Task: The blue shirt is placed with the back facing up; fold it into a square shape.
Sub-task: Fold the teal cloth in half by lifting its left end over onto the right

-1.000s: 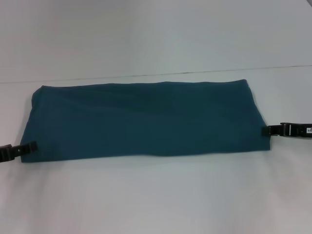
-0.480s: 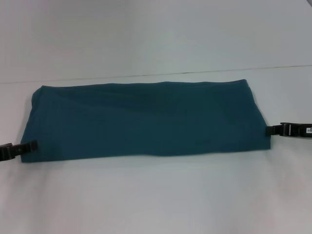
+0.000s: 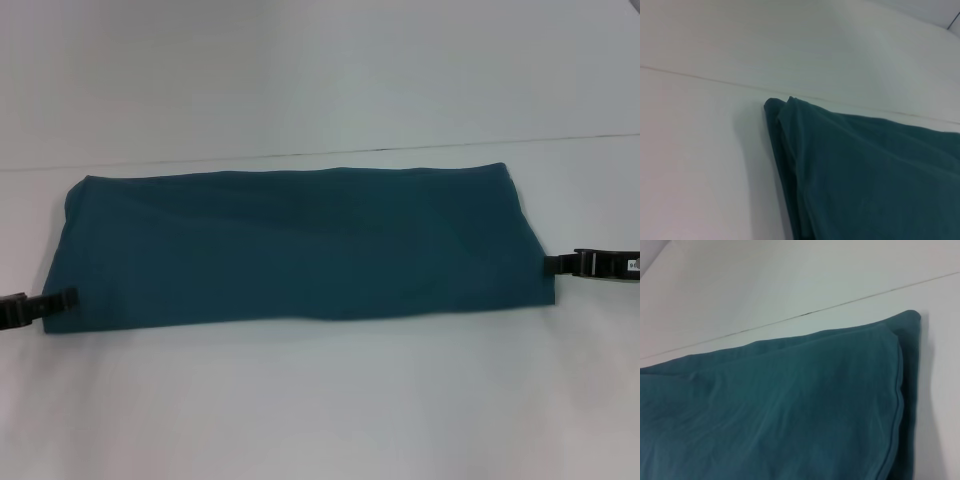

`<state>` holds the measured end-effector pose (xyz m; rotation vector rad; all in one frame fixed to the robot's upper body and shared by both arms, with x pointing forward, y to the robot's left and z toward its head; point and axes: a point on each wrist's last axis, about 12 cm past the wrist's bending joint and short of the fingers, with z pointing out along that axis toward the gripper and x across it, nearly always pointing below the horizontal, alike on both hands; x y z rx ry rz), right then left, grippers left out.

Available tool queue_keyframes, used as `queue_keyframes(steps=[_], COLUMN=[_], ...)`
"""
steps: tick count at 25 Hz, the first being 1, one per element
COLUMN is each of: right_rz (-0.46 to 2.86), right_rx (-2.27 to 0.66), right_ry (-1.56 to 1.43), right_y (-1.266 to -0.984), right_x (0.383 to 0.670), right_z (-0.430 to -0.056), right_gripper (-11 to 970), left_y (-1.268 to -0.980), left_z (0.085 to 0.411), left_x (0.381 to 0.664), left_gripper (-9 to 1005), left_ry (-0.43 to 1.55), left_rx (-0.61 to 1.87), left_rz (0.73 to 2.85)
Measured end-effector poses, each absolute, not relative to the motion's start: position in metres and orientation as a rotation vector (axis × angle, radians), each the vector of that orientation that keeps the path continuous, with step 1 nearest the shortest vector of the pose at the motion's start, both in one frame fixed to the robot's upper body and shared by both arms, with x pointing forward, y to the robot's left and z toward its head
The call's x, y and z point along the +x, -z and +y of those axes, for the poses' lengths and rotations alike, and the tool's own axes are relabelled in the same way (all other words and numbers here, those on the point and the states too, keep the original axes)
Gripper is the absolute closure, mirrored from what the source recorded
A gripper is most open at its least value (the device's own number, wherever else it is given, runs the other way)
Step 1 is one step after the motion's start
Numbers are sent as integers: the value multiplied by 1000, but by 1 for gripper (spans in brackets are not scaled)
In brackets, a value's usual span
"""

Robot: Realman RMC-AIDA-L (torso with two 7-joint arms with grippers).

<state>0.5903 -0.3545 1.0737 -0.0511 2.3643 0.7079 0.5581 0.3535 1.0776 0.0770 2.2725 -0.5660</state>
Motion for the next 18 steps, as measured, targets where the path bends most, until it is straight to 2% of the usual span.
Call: queue_keyframes(steps=[18], right_rz=[2364], right_rx=[-48], right_ry=[-710], right_y=[-1073], right_x=[589], right_z=[-354], right_gripper=[951], left_y=[-1073], left_z=[343], left_x=[569], left_gripper=[126], left_ry=[493], left_rx=[142], left_rz=[2321])
